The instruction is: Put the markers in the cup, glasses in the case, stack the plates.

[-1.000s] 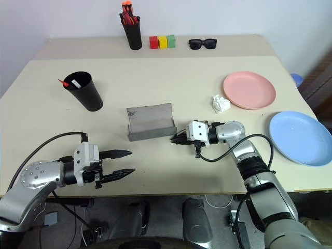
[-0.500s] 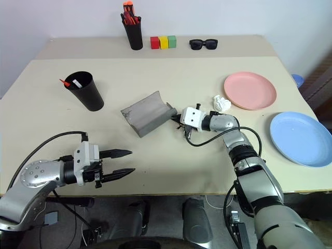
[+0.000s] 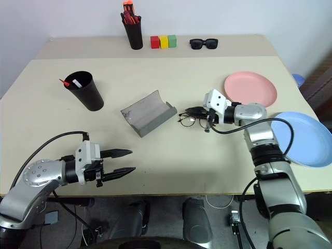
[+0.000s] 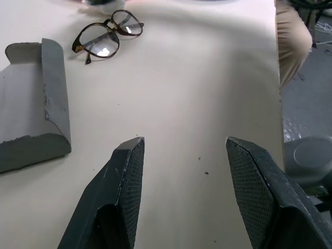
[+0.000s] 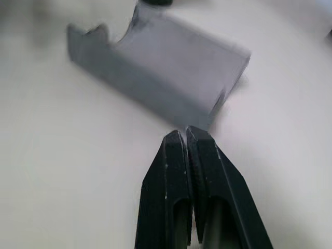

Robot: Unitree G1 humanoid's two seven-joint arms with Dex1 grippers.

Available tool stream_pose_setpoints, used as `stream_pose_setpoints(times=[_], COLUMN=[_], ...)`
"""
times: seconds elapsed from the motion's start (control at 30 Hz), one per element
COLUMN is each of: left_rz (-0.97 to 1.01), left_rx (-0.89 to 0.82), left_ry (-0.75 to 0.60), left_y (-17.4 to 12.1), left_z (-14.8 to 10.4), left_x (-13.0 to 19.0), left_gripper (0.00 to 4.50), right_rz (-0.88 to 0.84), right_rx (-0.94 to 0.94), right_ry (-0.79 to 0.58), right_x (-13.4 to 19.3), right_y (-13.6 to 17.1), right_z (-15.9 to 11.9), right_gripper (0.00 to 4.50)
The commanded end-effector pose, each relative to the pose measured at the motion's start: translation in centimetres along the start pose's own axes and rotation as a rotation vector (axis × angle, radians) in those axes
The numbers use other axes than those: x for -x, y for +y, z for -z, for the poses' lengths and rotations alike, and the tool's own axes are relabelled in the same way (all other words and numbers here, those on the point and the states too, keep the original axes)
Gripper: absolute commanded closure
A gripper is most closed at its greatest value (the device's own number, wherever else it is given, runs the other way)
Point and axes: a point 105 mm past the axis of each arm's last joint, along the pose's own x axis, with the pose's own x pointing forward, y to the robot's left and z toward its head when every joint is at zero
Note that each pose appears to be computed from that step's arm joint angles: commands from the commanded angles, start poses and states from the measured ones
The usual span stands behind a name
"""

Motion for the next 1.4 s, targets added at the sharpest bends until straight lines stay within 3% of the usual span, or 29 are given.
stream_pose_setpoints(times=[0.03, 0.17, 0.57, 1.07, 1.17, 1.3, 1.33, 1.4], left_rz=[0.021, 0.021, 0.002, -0.017, -0.017, -0.019, -0.019, -0.020], left_rx=[-0.031, -0.036, -0.016, 0.003, 0.004, 0.005, 0.005, 0.006], left_ry=[-0.026, -0.027, -0.040, -0.034, -0.036, -0.036, -0.036, -0.036], left_y=[0.0, 0.2, 0.6, -0.1, -0.2, -0.3, -0.3, -0.3], left_z=[-0.9, -1.1, -1.8, -0.8, -0.8, -0.7, -0.7, -0.7], left_x=[-0.4, -0.4, 0.8, 1.2, 1.2, 1.2, 1.2, 1.1], left_gripper=[1.97, 1.97, 1.97, 1.97, 1.97, 1.97, 1.97, 1.97], right_rz=[0.012, 0.043, 0.026, -0.010, -0.016, -0.032, -0.035, -0.041], right_rx=[0.000, -0.005, -0.033, -0.024, -0.024, -0.025, -0.025, -0.025], right_ry=[0.005, 0.014, 0.083, 0.179, 0.181, 0.182, 0.182, 0.182], right_x=[0.9, 0.5, -0.6, 0.7, 0.6, 0.4, 0.3, 0.3], right_y=[-0.7, -1.2, -2.3, -3.0, -3.0, -2.8, -2.8, -2.7], right_z=[-0.3, 0.4, 2.1, 2.8, 2.6, 2.7, 2.7, 2.7], right_gripper=[3.28, 1.37, 1.37, 1.37, 2.20, 4.17, 4.49, 4.49])
